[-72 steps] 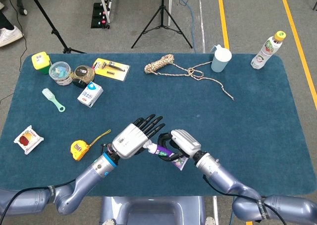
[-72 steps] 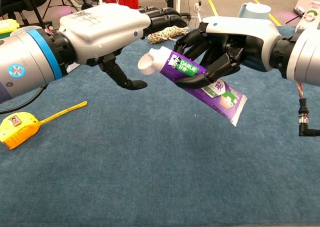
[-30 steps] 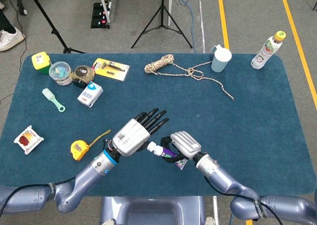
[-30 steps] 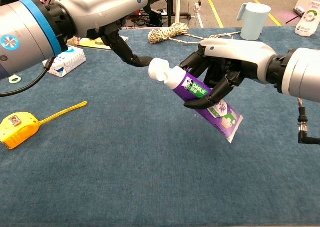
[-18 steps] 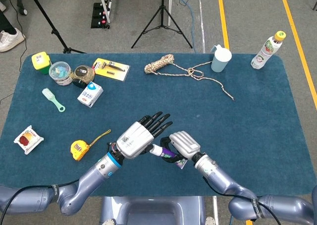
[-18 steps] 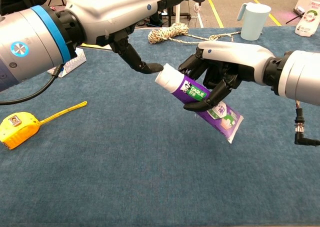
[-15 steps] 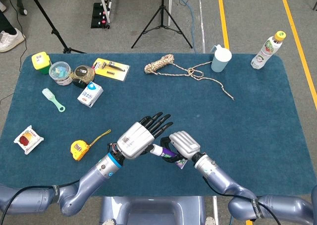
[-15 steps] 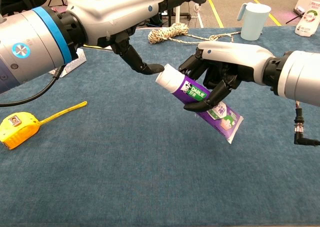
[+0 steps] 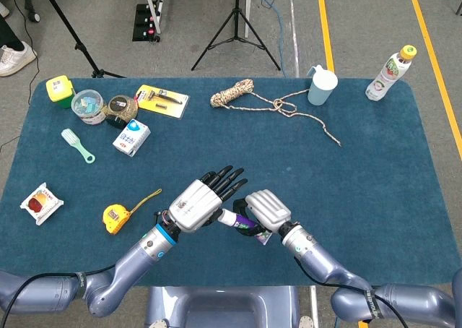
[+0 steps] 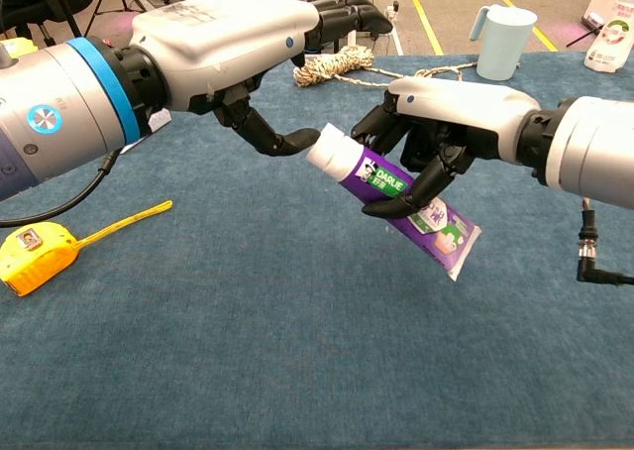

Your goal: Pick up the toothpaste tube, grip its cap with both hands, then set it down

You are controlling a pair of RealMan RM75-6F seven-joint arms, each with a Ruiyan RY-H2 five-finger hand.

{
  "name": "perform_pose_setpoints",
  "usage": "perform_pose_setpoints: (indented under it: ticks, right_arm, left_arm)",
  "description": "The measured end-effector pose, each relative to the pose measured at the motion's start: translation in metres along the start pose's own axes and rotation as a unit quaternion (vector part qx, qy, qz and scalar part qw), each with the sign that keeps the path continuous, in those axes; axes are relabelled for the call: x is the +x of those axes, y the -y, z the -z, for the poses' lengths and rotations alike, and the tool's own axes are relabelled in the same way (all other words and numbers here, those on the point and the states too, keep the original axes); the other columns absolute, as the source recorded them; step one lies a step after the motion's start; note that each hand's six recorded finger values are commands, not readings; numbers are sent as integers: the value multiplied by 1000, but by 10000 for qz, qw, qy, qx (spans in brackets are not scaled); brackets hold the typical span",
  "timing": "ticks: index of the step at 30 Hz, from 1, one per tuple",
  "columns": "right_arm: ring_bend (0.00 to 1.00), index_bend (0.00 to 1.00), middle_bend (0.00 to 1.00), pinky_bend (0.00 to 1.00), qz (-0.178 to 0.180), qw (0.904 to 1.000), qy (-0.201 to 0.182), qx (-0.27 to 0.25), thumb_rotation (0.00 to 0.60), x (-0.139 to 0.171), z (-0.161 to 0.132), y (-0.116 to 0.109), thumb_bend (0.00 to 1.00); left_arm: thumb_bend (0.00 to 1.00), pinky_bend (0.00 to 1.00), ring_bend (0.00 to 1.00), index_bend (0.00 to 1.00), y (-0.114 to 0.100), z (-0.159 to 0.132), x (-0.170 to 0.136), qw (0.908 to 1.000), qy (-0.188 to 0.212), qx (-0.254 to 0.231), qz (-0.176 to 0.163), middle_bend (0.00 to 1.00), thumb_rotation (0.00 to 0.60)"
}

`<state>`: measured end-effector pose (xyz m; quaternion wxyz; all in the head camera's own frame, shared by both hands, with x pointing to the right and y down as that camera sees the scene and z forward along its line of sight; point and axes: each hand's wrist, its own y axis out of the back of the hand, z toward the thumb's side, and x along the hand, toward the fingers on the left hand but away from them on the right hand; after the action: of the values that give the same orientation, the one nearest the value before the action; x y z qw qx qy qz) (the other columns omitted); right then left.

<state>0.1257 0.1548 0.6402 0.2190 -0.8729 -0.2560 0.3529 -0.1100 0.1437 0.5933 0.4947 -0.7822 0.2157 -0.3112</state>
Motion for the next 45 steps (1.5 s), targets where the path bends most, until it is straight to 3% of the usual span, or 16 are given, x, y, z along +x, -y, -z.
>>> perform_pose_setpoints:
  ticks: [12, 15, 20, 22, 28, 36, 45]
  right_arm:
    - [1000, 803, 954, 1000, 20, 9999, 126, 45, 600, 0, 7, -1, 349]
    - [1000, 803, 954, 1000, 26, 9999, 136, -38, 600, 1, 8, -2, 349]
    - [1000, 803, 956, 1000, -28, 9992, 136, -364, 600, 2, 7, 0, 349]
    - [1000, 803, 956, 1000, -61, 9986, 132, -501, 600, 2, 7, 1, 349]
    - [1000, 803, 956, 1000, -157, 9962, 114, -845, 600, 0, 3, 0, 349]
    - [1000, 803, 958, 1000, -198, 9935, 139, -1109, 600, -6, -1, 1, 349]
    - [1000, 803, 959, 1000, -265, 9920, 160, -1228, 600, -15, -6, 6, 349]
  left_arm:
    - [229, 249, 0, 4, -1, 16, -8, 9988, -234, -320, 275, 0, 574]
    - [226, 249, 0, 15, -5, 25, -12, 9973, -358, -514, 387, 0, 472]
    - [145, 247, 0, 22, -7, 38, -14, 9935, -532, -822, 571, 0, 57]
    - [120, 231, 0, 22, -6, 39, -14, 9918, -567, -950, 638, 0, 0]
    - [79, 186, 0, 17, 0, 38, -13, 9835, -594, -1479, 856, 0, 0]
    - [63, 171, 0, 7, 1, 27, -1, 9651, -483, -2337, 1078, 0, 0]
    - [64, 149, 0, 0, 3, 13, 16, 9558, -365, -2648, 1228, 0, 0]
